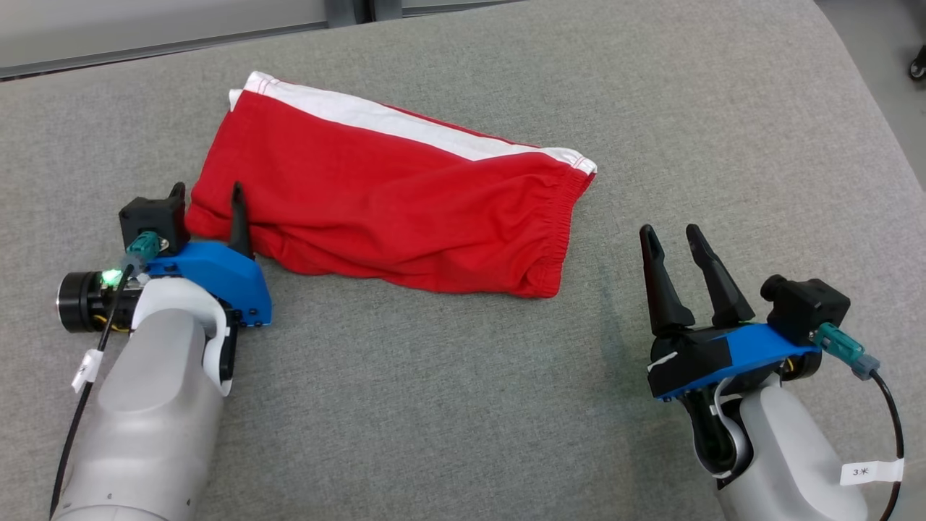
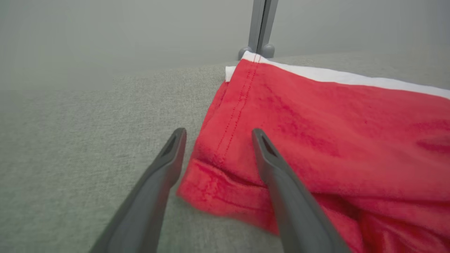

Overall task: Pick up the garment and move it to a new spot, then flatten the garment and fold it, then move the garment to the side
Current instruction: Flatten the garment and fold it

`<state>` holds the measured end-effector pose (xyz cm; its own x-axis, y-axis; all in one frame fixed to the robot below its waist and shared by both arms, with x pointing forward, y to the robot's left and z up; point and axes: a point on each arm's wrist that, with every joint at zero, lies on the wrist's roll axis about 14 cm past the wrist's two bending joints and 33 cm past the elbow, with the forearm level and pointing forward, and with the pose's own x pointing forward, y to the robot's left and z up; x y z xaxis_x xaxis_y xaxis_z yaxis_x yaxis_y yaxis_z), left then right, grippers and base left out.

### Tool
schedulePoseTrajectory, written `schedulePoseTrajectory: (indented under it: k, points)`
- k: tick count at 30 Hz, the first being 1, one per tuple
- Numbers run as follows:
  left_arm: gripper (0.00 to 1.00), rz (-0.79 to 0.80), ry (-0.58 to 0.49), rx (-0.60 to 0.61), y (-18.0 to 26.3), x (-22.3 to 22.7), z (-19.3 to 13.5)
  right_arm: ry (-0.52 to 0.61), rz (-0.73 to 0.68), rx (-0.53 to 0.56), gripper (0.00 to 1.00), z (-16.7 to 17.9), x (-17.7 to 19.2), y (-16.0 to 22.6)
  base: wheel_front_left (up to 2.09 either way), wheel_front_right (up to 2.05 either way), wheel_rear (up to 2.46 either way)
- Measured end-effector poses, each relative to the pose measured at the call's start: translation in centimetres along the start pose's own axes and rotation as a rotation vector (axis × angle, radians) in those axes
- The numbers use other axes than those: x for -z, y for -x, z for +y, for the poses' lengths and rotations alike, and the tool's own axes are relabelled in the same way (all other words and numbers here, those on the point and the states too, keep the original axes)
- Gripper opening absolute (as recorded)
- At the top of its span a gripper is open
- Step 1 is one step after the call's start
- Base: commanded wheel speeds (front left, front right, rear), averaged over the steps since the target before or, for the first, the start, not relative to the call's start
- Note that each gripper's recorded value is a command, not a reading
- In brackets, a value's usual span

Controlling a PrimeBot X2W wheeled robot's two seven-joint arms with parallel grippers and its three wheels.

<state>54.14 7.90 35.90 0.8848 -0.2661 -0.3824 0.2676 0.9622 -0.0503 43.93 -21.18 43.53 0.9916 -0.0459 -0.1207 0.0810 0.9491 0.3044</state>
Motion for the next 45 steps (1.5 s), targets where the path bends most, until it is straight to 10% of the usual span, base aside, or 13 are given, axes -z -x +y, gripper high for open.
schedulePoseTrajectory:
  k: [9,10,12,39,40,41,42,45]
  points:
    - [1.00,0.069,-0.011,-0.023,-0.3,1.4,0.6,0.002,0.016,0.008,1.00,-0.3,0.5,0.3,0.00,0.00,0.00]
    - [0.44,0.086,-0.009,-0.014,-0.2,1.8,0.4,0.002,0.015,0.008,1.00,-0.3,0.4,0.3,0.00,0.00,0.00]
    - [0.00,0.099,-0.004,0.001,0.0,2.1,-0.1,0.001,0.012,0.007,1.00,-0.2,0.3,0.3,0.00,0.00,0.00]
    - [0.00,-0.071,0.187,-0.145,15.5,3.3,0.6,0.009,-0.014,-0.094,1.00,3.7,-0.6,4.3,0.00,0.00,0.00]
    - [0.18,-0.071,0.196,-0.149,16.0,3.7,0.5,0.013,0.000,-0.107,1.00,4.2,-0.1,4.3,0.00,0.00,0.00]
    - [0.83,-0.079,0.203,-0.154,16.1,3.6,0.6,0.014,0.007,-0.113,1.00,4.4,0.1,4.3,0.00,0.00,0.00]
    - [1.00,-0.090,0.204,-0.159,16.2,3.3,0.6,0.015,0.012,-0.118,1.00,4.5,0.3,4.2,0.00,0.00,0.00]
    - [1.00,-0.124,0.210,-0.171,16.3,2.5,0.7,0.020,0.021,-0.147,1.00,5.5,0.6,3.7,0.00,0.00,0.00]
